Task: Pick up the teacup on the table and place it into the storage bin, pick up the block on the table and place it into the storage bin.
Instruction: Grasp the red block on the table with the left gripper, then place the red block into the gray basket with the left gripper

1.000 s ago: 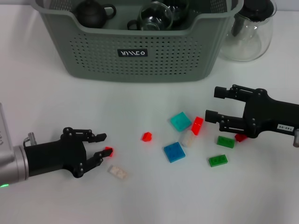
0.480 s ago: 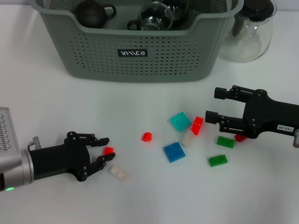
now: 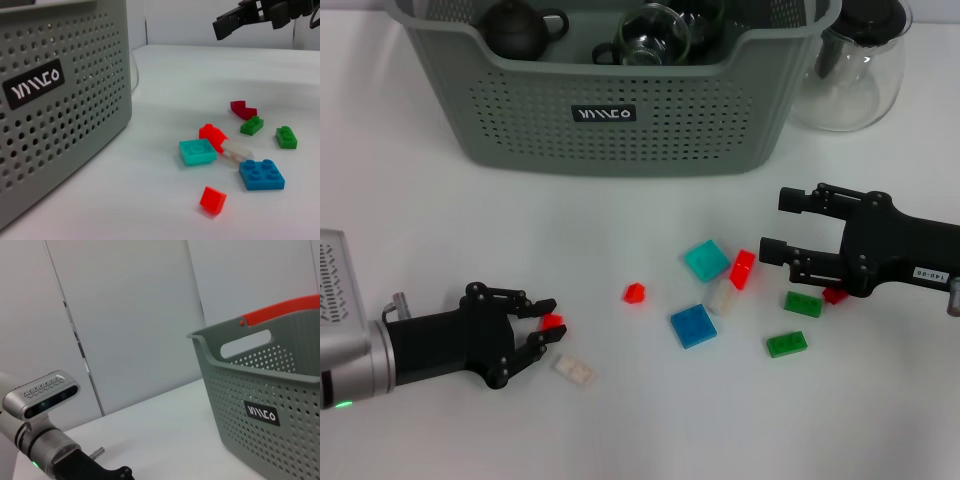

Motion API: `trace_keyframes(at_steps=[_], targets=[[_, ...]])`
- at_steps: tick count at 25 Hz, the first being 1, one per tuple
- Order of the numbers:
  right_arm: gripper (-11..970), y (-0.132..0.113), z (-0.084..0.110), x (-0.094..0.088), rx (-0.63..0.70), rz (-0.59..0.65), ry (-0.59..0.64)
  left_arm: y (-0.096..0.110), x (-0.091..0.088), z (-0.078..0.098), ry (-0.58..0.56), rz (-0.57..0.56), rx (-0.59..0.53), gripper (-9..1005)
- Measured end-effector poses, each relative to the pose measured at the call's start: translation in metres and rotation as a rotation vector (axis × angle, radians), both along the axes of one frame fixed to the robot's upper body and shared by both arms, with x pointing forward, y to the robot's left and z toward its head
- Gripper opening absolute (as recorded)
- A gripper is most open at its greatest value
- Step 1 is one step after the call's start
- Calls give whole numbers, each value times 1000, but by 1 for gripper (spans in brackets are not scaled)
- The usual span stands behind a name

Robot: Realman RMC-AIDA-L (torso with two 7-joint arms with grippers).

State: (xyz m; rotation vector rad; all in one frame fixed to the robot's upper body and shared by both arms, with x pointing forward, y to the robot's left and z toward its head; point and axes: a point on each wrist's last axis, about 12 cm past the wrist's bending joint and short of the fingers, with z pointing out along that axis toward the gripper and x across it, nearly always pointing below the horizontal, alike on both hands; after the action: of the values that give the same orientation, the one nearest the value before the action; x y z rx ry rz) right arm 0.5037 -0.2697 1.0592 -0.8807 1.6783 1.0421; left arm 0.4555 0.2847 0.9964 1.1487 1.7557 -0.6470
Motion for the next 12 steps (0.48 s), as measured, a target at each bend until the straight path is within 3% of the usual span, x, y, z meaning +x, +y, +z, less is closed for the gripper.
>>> trace_keyframes(at_steps=[12], targets=[[794, -1, 1, 0, 2, 0, -1, 2, 3, 4, 35, 21, -23, 252]])
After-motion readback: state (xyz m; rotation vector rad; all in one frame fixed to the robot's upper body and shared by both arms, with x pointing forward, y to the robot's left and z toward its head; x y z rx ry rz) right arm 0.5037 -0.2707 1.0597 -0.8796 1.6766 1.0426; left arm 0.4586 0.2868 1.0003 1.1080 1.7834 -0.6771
